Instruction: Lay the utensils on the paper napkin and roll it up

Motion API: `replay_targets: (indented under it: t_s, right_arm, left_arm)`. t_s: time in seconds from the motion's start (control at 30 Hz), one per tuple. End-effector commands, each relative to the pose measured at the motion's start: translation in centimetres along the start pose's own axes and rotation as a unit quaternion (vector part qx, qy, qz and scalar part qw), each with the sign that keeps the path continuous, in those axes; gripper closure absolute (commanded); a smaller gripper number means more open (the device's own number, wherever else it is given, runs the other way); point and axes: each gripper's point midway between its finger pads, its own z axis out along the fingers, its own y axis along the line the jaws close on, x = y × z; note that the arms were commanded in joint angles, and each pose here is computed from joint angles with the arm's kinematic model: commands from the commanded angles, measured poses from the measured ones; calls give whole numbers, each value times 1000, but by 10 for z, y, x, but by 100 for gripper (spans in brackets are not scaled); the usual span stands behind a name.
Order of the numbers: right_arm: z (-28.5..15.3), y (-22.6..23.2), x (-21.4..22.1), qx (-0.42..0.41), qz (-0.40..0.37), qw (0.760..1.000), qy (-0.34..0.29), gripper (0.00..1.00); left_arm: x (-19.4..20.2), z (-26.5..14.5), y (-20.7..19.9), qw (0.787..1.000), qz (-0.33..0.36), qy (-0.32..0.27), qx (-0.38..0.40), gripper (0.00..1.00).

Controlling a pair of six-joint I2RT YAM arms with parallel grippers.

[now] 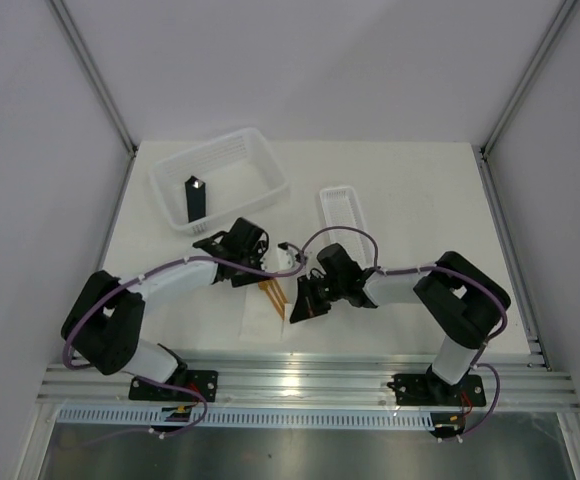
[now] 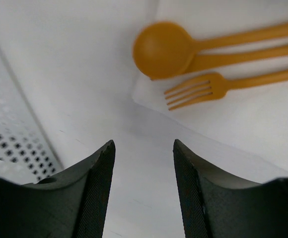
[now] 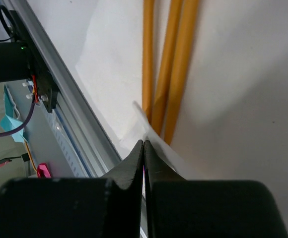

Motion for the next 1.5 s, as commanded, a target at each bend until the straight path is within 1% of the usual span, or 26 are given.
replay_targets:
  t_s: [0.0,0.07,0.13,0.17,0.2,0.23,0.3,0.37,0.5,0.57,0.6,0.67,0.73,0.77,0.8,0.87,0.9,0.93,0.97,1.07,1.13,1.17,1.27,1.37,1.4,1.47]
  right_arm:
    - [4,1,-10,-13,-15,1000,-7,100]
    - [4,-2,-15,-14,-13,1000,-16,100]
    - [5,-7,-18,-13,-4,1000,-19,100]
    - [7,-8,-18,-18,-2,1000,-18,100]
    - [8,-8,-17,-23,2,1000,-15,100]
    - [9,-9,-16,-25,4,1000,-11,100]
    - [11,-10,-13,-30,8,999,-5,100]
    - [10,-9,-15,-33,17,999,-5,100]
    - [4,-2,-29,-35,6,999,-27,100]
    - [3,-3,-36,-25,-3,999,-31,100]
    - [4,-2,-36,-24,-7,999,-29,100]
    - [4,-1,-37,-28,-10,999,-26,100]
    - [3,-1,-38,-26,-17,999,-24,100]
    - [3,-3,-37,-22,-19,999,-23,100]
    - [4,-6,-36,-18,-27,999,-21,100]
    - [4,-10,-33,-15,-28,999,-16,100]
    - [4,-11,-33,-16,-29,999,-14,100]
    - [5,-15,-31,-13,-21,1000,-8,100]
    - [5,-15,-30,-19,-20,1000,-5,100]
    - [7,-13,-31,-34,-15,999,1,100]
    - [8,-10,-31,-44,-17,999,5,100]
    - [9,-8,-29,-47,-18,999,8,100]
    - [9,-6,-29,-50,-17,999,10,100]
    - [2,-3,-36,-52,-13,999,-3,100]
    - [-1,-1,-38,-53,-17,998,-8,100]
    - [-2,1,-40,-53,-19,998,-12,100]
  left_arm:
    - [-36,-33,9,1000,-14,-4,5,46]
    - [-47,-40,-9,999,0,-28,42,46]
    - [-65,-46,-28,994,37,-77,71,44]
    - [-75,-47,-29,992,56,-98,63,44]
    - [-78,-46,-41,987,98,-108,66,44]
    - [-82,-44,-42,985,114,-110,61,44]
    - [-97,-51,-36,985,112,-114,61,42]
    - [-97,-48,-40,986,106,-108,78,43]
    - [-84,-64,-52,987,93,-88,99,42]
    - [-78,-77,-54,988,80,-94,89,42]
    - [-68,-81,-56,990,74,-84,85,42]
    - [-57,-95,-55,991,81,-81,69,41]
    - [-33,-103,-49,995,86,-35,45,41]
    - [-26,-112,-47,995,91,-33,31,40]
    - [-20,-119,-46,992,118,-32,25,40]
    - [-18,-130,-47,986,156,-55,18,40]
    - [-24,-140,-43,977,196,-86,-3,41]
    - [-41,-143,-42,968,216,-126,-12,42]
    - [-51,-143,-45,958,248,-146,-14,43]
    - [-70,-124,-59,948,278,-156,15,49]
    - [-80,-104,-81,952,260,-151,64,53]
    - [-89,-99,-89,954,242,-161,76,53]
    - [-93,-76,-115,951,234,-162,121,53]
    - [-113,-57,-126,948,233,-185,113,51]
    - [-125,-55,-125,947,224,-204,103,51]
    - [-129,-46,-124,952,208,-206,94,52]
